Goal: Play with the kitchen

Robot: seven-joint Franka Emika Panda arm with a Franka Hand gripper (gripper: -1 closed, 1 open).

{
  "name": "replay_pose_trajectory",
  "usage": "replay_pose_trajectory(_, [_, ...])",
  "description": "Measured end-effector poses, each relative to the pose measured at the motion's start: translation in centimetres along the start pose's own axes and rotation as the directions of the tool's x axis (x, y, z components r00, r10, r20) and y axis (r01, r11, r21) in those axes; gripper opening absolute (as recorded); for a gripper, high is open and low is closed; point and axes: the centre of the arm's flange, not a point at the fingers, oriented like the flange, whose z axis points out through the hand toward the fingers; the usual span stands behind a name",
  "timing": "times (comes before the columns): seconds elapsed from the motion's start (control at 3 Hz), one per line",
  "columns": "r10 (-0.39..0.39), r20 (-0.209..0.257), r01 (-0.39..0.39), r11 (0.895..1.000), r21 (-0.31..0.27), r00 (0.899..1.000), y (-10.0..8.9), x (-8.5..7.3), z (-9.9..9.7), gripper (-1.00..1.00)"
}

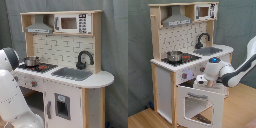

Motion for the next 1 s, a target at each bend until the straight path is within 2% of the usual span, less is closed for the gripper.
replay_pose_trajectory(0.33, [0.029,0.002,-0.028,0.999,-0.046,1.000,2.4,0.4,-2.4,-1.00])
replay_pose_trajectory(0.67, [0.039,0.026,-0.037,0.996,-0.079,0.999,3.1,0.6,-4.1,-1.00])
replay_pose_trajectory(1.0, [0.046,0.055,-0.040,0.994,-0.105,0.997,2.9,0.7,-5.1,-1.00])
